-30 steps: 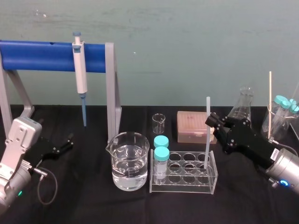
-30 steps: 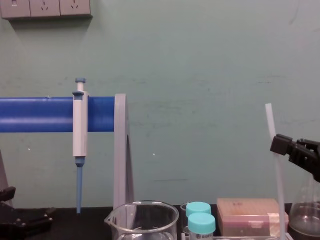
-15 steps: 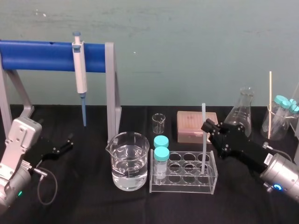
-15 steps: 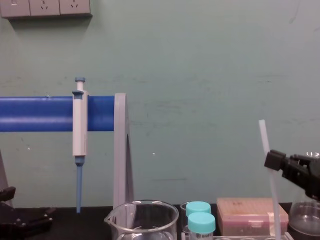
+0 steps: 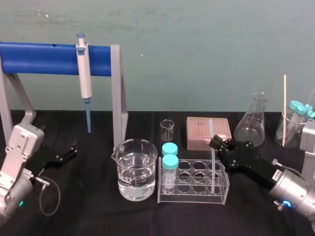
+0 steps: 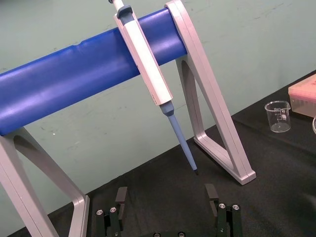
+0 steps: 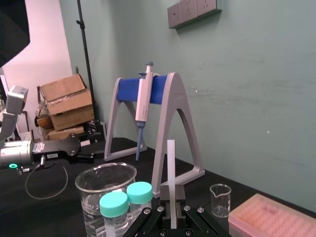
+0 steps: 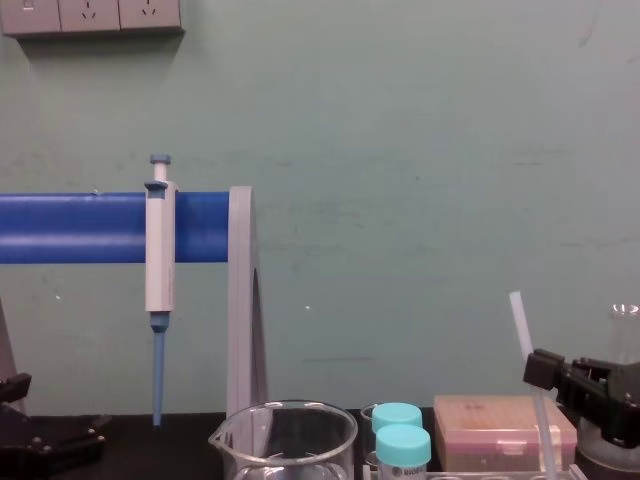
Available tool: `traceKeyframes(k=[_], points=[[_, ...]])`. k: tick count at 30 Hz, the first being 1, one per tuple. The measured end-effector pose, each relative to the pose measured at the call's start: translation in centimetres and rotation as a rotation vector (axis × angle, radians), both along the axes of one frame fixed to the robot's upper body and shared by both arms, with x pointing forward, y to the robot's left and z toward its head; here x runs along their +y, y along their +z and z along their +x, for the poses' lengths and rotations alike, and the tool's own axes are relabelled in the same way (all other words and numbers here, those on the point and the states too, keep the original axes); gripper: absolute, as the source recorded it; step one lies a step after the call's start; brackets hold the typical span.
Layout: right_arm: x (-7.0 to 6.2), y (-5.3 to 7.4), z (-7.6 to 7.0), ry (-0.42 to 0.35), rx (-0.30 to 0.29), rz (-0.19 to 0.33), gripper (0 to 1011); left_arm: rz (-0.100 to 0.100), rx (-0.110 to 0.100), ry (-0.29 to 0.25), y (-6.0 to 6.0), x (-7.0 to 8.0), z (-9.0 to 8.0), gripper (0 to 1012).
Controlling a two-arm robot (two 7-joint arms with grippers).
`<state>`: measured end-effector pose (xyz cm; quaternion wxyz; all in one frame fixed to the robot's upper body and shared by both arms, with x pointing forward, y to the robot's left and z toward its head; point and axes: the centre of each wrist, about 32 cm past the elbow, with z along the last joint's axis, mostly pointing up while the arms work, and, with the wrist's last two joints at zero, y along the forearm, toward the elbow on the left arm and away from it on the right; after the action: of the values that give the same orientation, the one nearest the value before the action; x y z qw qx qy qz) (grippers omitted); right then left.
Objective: Pick up the stirring rod with one hand, then place it down.
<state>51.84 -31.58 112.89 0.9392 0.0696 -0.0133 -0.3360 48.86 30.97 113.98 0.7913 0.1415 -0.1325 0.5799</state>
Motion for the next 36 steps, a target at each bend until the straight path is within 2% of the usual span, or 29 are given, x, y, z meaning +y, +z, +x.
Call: traceKeyframes(k=[8,22,25,28,30,31,32,34,36], points=[[0.04,-0.45,-0.02,-0.008,0.023,-0.005,62,0.0,0.0,0.0,0.0,0.0,0.0,1000],[0.06,-0.42,0.02,-0.008,0.024,-0.007,66,0.0,0.0,0.0,0.0,0.0,0.0,1000],[0.05,-0.42,0.01,-0.008,0.024,-0.007,138,0.0,0.0,0.0,0.0,0.0,0.0,1000],[0.03,-0.41,0.01,-0.008,0.024,-0.006,252,0.0,0.0,0.0,0.0,0.0,0.0,1000],[0.03,-0.41,0.01,-0.008,0.024,-0.006,269,0.0,0.0,0.0,0.0,0.0,0.0,1000],[0.02,-0.4,0.01,-0.008,0.024,-0.006,347,0.0,0.0,0.0,0.0,0.0,0.0,1000],[0.02,-0.4,0.0,-0.008,0.024,-0.006,347,0.0,0.0,0.0,0.0,0.0,0.0,1000],[0.01,-0.4,0.0,-0.009,0.023,-0.006,446,0.0,0.0,0.0,0.0,0.0,0.0,1000],[0.01,-0.4,0.0,-0.009,0.023,-0.005,479,0.0,0.0,0.0,0.0,0.0,0.0,1000]])
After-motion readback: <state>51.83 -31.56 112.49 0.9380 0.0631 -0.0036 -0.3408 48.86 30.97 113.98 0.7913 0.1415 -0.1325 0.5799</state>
